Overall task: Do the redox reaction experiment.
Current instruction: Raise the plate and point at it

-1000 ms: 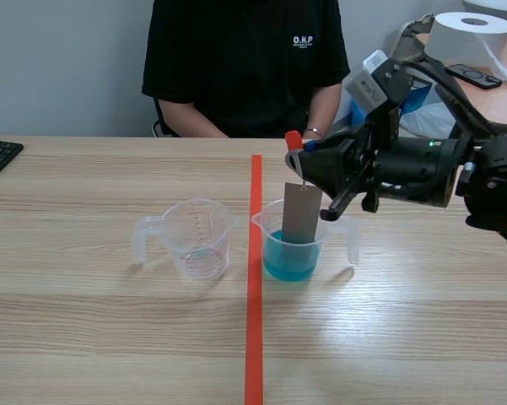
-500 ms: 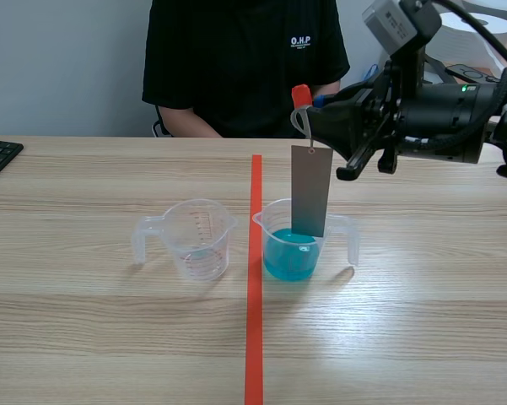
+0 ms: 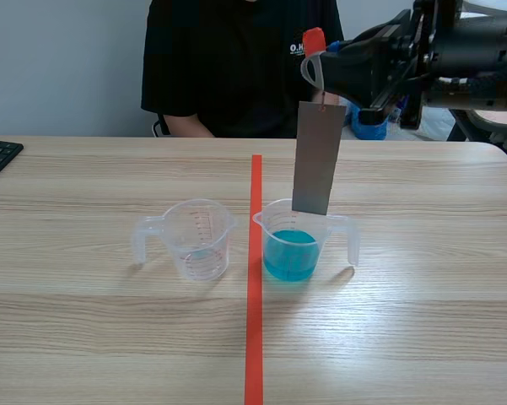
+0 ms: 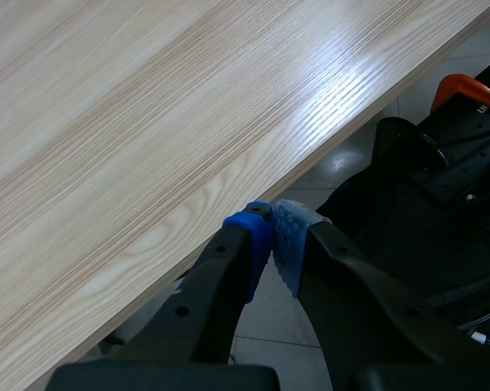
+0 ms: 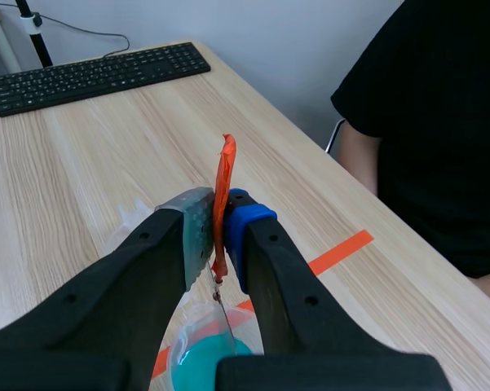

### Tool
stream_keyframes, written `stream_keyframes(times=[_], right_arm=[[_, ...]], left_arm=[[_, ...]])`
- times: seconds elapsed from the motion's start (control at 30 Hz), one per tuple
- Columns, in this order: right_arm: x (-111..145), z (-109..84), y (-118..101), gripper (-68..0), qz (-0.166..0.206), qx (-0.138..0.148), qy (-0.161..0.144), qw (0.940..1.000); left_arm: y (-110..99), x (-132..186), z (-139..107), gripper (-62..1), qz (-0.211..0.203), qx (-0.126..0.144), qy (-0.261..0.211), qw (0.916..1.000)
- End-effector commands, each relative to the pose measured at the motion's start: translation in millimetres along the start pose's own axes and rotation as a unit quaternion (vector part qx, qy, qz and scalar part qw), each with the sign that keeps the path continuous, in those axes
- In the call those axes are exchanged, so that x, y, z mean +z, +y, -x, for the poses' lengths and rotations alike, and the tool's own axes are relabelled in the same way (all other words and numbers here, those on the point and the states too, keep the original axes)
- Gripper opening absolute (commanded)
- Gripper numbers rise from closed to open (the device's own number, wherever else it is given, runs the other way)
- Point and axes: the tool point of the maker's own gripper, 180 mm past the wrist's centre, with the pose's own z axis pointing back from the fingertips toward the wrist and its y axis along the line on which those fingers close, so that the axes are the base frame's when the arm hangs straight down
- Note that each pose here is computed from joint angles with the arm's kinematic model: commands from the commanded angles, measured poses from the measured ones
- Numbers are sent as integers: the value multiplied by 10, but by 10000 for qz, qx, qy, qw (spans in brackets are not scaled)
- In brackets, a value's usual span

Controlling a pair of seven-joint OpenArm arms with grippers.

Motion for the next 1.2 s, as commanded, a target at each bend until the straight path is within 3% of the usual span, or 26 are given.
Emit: stream_keyframes(times=[0.0,0.27,0.63,0.8,1.17], right_arm=[[36,-214,-12,-660,-39,185,-234,9995],[69,-440,88,-660,-150,333,-462,9983],[72,-498,143,-660,-257,277,-521,9979],[73,-497,143,-660,-257,276,-522,9979],[72,-498,143,-660,-257,275,-523,9979]], left_arm=[[46,14,-39,-570,-64,-17,-77,9999],[58,5,-41,-570,-88,-16,-88,9999],[120,-44,-61,-571,-41,-60,-169,9998],[213,-157,-102,-571,121,129,-324,9993],[637,-620,-390,-571,394,652,-1041,9916]])
